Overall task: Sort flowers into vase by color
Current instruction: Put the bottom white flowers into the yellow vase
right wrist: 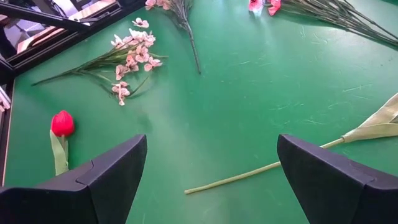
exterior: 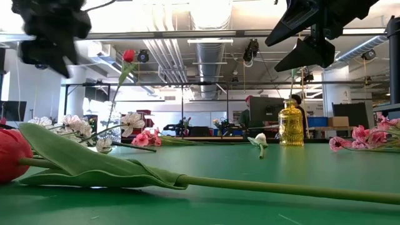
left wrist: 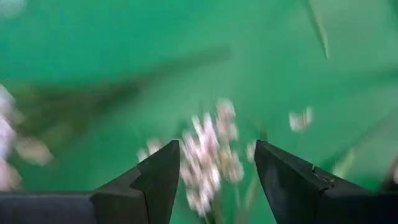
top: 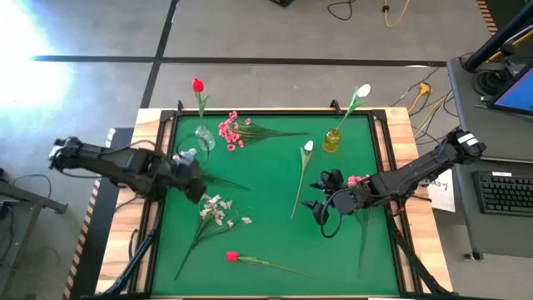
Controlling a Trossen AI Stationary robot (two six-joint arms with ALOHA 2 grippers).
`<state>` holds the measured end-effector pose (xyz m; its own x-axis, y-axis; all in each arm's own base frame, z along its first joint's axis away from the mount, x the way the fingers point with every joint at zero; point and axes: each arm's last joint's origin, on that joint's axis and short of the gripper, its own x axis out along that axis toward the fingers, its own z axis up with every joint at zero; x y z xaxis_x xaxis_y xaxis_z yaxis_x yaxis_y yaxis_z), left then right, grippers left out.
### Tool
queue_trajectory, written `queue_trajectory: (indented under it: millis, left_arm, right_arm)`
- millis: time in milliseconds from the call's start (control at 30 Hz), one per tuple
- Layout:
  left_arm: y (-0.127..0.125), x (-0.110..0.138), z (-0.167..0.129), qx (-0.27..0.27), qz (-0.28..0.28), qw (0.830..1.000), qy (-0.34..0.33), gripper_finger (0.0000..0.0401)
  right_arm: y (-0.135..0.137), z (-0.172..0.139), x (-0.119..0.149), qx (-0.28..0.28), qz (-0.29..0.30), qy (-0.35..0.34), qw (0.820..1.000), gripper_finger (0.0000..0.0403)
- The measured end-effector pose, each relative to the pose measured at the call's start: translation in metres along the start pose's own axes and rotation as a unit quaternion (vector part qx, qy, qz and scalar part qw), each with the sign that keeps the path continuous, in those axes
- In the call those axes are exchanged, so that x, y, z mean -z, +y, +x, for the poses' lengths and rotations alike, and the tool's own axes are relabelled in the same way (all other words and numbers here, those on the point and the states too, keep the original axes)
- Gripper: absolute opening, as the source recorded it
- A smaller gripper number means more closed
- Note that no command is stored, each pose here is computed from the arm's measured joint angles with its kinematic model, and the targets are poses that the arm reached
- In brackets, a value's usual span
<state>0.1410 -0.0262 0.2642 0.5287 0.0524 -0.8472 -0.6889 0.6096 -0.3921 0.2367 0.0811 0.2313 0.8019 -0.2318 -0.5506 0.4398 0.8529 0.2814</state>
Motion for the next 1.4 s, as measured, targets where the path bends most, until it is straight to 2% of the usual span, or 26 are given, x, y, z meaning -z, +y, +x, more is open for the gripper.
queue_trajectory:
  millis: [133, 400, 533, 700, 767, 867, 933, 1000, 1100, 1400]
  left_arm:
    - [-0.015, 0.023, 0.005, 0.004, -0.010, 0.999, 0.046, 0.0196]
    - [-0.034, 0.063, 0.021, -0.043, -0.042, 0.995, 0.079, 0.0196]
    - [-0.043, 0.079, 0.031, -0.073, -0.036, 0.992, 0.100, 0.0211]
    - [-0.064, 0.094, 0.038, -0.092, -0.009, 0.990, 0.111, 0.0252]
    - [-0.073, 0.099, 0.042, -0.098, 0.009, 0.989, 0.113, 0.0270]
    - [-0.083, 0.107, 0.051, -0.115, 0.036, 0.986, 0.116, 0.0295]
    - [-0.089, 0.114, 0.058, -0.128, 0.047, 0.984, 0.117, 0.0307]
    - [-0.092, 0.119, 0.065, -0.144, 0.055, 0.981, 0.117, 0.0313]
    - [-0.095, 0.125, 0.075, -0.164, 0.065, 0.977, 0.116, 0.0315]
    - [-0.092, 0.141, 0.103, -0.222, 0.082, 0.965, 0.110, 0.0311]
  right_arm:
    - [0.000, 0.000, 0.000, 0.000, -0.005, 0.000, 1.000, 0.0352]
    - [0.001, 0.000, 0.001, -0.015, -0.013, 0.014, 1.000, 0.0352]
    - [0.004, -0.001, 0.004, -0.069, -0.006, 0.065, 0.995, 0.0352]
    - [0.004, -0.005, 0.013, -0.115, 0.048, 0.169, 0.978, 0.0352]
    - [0.003, -0.009, 0.023, -0.101, 0.071, 0.228, 0.966, 0.0352]
    - [-0.001, -0.019, 0.040, -0.041, 0.114, 0.295, 0.948, 0.0352]
    - [-0.002, -0.026, 0.049, -0.003, 0.141, 0.320, 0.937, 0.0352]
    - [0.001, -0.032, 0.057, 0.012, 0.154, 0.330, 0.931, 0.0352]
    - [0.007, -0.039, 0.064, 0.006, 0.157, 0.336, 0.929, 0.0352]
    - [0.013, -0.043, 0.068, 0.003, 0.163, 0.304, 0.938, 0.0352]
